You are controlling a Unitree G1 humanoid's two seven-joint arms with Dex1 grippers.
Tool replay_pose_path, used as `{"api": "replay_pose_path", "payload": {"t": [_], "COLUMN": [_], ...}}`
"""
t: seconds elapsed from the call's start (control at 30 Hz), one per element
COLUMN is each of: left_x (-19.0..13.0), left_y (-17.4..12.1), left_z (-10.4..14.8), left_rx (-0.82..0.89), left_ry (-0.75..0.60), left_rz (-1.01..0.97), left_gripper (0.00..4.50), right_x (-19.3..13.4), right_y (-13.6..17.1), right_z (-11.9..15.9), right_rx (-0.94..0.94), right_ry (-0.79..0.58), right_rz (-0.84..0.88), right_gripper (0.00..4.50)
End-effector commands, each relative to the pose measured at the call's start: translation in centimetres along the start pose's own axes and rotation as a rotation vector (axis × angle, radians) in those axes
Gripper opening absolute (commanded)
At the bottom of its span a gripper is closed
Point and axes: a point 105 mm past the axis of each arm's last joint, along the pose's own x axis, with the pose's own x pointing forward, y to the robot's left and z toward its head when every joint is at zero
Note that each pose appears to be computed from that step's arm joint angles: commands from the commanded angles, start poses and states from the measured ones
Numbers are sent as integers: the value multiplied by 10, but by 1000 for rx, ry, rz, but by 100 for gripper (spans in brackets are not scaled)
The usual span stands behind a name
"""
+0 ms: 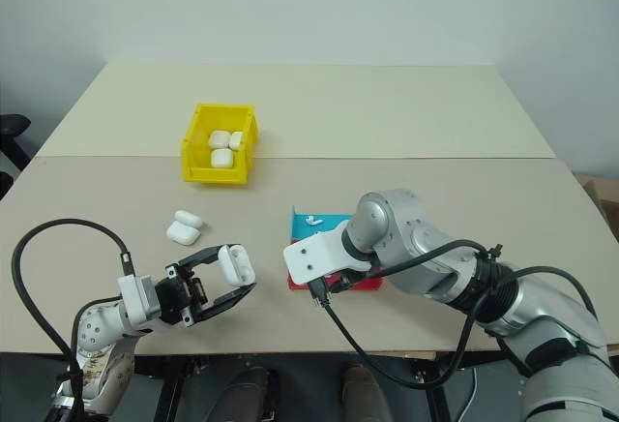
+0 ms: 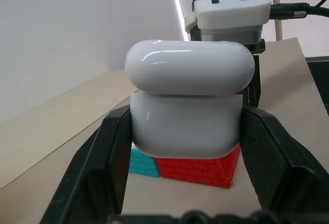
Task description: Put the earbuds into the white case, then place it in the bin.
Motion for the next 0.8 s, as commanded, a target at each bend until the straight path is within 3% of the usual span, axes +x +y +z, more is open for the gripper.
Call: {"api": "replay_pose_path", "payload": {"t": [0.03,0.13,0.8], "left_x": [-3,-5,-6], "left_y": [3,3,2], "left_z": [2,1,0], "left_rx": [42,47,63], "left_ry": [21,23,46], "left_rz": [-6,-21,-16], "left_gripper": [279,279,279], "right_x": [-6,-4,10], "right_y": [-4,-6,-10], "right_z": [4,5,9], "right_rx": [-27,-29,-57], "right_ry": [16,17,18], "right_rz": [-10,-18,-10], "right_gripper": [253,178,178]}}
